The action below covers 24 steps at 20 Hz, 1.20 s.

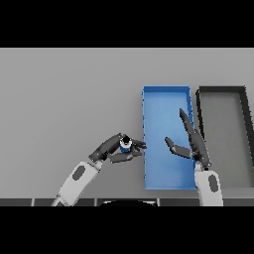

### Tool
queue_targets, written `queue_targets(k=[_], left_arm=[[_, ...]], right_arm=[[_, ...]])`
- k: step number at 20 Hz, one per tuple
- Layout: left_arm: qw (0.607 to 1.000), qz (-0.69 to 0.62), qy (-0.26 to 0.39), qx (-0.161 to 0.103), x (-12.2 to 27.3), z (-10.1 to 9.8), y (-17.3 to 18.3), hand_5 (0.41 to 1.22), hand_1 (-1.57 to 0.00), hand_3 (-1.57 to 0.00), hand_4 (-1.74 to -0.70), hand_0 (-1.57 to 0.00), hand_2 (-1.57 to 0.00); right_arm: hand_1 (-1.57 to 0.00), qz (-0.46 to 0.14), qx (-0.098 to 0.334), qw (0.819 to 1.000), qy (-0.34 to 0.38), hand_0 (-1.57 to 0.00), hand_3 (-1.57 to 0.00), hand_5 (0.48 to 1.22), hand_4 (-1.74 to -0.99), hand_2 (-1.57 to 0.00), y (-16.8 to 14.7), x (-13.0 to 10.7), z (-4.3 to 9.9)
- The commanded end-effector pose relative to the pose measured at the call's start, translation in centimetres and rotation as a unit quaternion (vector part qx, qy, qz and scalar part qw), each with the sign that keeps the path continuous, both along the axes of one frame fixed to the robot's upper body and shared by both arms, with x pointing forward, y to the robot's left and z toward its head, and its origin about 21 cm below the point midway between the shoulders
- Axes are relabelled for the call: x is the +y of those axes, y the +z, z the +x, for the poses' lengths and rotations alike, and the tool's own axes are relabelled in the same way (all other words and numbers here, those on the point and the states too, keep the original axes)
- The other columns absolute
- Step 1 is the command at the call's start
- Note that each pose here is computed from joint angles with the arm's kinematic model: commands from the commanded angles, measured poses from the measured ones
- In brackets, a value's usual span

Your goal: Pick up the blue pipe and place it into the blue bin.

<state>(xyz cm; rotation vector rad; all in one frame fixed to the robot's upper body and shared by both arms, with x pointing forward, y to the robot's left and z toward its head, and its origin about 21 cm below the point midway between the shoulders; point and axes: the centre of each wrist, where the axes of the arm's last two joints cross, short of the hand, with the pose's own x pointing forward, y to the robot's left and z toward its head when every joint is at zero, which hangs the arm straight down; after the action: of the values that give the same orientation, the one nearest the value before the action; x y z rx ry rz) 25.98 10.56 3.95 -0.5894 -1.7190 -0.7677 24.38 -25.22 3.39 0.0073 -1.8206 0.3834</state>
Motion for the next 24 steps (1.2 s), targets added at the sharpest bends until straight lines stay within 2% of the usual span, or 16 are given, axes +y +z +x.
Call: queue_targets(k=[1,5,6,9,11,13,17,19,24], left_arm=[[1.0,0.003,0.001,0.002,-0.1,-0.1,0.2,1.221,-1.57,-1.57,-1.47,-1.57,-1.57],[1.0,0.007,0.0,0.001,-0.1,-0.2,0.2,1.221,-1.57,-1.57,-1.47,-1.57,-1.57],[1.0,0.011,0.003,0.002,0.0,0.1,0.3,1.221,-1.57,-1.57,-1.47,-1.57,-1.57],[1.0,0.013,0.0,0.006,-0.1,0.0,0.3,1.221,-1.57,-1.57,-1.47,-1.57,-1.57],[1.0,0.015,0.0,-0.006,0.0,0.1,0.5,1.221,-1.57,-1.57,-1.47,-1.57,-1.57],[1.0,0.016,-0.004,-0.003,-0.1,-0.1,0.4,1.221,-1.57,-1.57,-1.47,-1.57,-1.57],[1.0,0.023,-0.006,-0.001,-0.7,0.0,0.6,1.221,-1.57,-1.57,-1.47,-1.57,-1.57],[1.0,0.018,-0.002,-0.001,-0.7,0.4,0.9,1.221,-1.57,-1.57,-1.48,-1.57,-1.57],[1.0,0.011,-0.02,0.005,-0.3,0.3,0.7,1.221,-1.57,-1.57,-1.48,-1.57,-1.57]], right_arm=[[-0.01,0.008,-0.021,0.999,0.024,0.0,0.0,0.592,-1.175,-0.03,1.2,-0.3,-0.2],[0.0,-0.014,-0.027,0.993,0.112,0.0,0.0,0.579,-1.171,-0.01,6.2,-0.3,0.1],[0.0,-0.023,-0.021,0.99,0.141,0.0,0.0,0.567,-1.177,-0.01,7.0,0.4,-0.1],[0.0,-0.07,-0.039,0.977,0.199,0.0,0.0,0.539,-1.205,0.0,10.2,1.6,-0.3],[0.0,-0.088,-0.044,0.967,0.236,0.0,0.0,0.531,-1.23,0.0,11.0,2.5,-0.4],[0.0,-0.099,-0.041,0.959,0.262,0.0,0.0,0.523,-1.256,0.0,11.9,3.5,-0.2],[0.0,-0.102,-0.013,0.947,0.303,0.0,0.0,0.525,-1.232,0.0,12.5,5.8,0.3],[0.0,-0.113,-0.01,0.936,0.333,0.0,0.0,0.525,-1.22,0.0,12.7,6.8,0.4],[0.0,-0.134,0.002,0.917,0.375,0.0,0.0,0.514,-1.192,0.0,13.0,9.9,1.9]])
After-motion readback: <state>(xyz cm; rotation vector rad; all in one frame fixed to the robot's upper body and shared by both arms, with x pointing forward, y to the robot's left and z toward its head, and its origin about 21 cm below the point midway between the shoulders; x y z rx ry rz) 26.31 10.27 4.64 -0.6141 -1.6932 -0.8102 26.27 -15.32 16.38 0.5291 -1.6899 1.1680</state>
